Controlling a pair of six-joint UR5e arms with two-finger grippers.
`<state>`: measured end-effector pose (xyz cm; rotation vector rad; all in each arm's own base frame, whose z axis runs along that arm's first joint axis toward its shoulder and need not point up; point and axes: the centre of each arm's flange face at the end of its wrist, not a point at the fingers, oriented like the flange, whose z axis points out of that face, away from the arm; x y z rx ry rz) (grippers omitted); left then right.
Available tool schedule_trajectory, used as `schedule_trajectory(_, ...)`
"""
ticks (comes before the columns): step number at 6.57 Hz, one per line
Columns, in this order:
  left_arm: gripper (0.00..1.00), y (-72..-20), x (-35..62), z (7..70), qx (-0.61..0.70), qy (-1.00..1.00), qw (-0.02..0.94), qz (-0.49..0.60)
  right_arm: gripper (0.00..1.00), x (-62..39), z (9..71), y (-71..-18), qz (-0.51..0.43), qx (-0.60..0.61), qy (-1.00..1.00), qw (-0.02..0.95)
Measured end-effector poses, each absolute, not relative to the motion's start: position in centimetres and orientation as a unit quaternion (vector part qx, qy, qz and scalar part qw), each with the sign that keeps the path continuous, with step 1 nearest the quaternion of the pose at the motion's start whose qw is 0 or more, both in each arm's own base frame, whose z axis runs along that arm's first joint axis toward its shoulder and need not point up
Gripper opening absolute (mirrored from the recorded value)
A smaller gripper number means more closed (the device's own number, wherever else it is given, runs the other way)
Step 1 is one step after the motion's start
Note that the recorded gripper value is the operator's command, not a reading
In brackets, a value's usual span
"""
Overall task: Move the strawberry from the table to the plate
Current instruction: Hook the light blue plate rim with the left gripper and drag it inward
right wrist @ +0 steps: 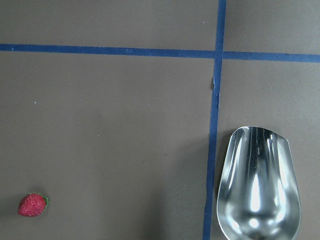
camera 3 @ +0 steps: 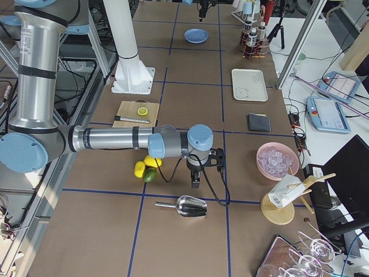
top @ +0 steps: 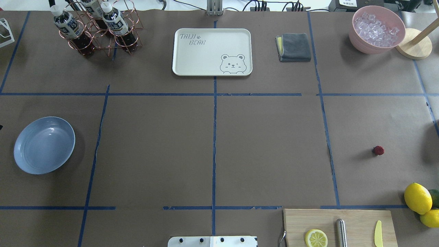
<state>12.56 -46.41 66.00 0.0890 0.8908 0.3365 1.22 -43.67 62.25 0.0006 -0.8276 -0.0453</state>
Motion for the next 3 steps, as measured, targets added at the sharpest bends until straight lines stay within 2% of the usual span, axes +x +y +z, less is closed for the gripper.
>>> schedule_trajectory(1, 0.99, -45.9, 15.1, 66.3, 0.035, 0.434, 0.884, 0.171, 1.00, 1.2, 62.3, -43.7, -0.022, -0.001, -0.402, 0.915)
schedule_trajectory(2, 0.91, -45.3, 17.3, 66.5, 0.031, 0.439, 0.880, 0.181, 1.00, 1.2, 62.3, -43.6, -0.022, -0.001, -0.402, 0.915)
schedule_trajectory(3, 0.42, -45.1, 18.4, 66.7, 0.031, 0.441, 0.877, 0.187, 1.00, 1.2, 62.4, -43.6, -0.022, -0.001, -0.402, 0.915)
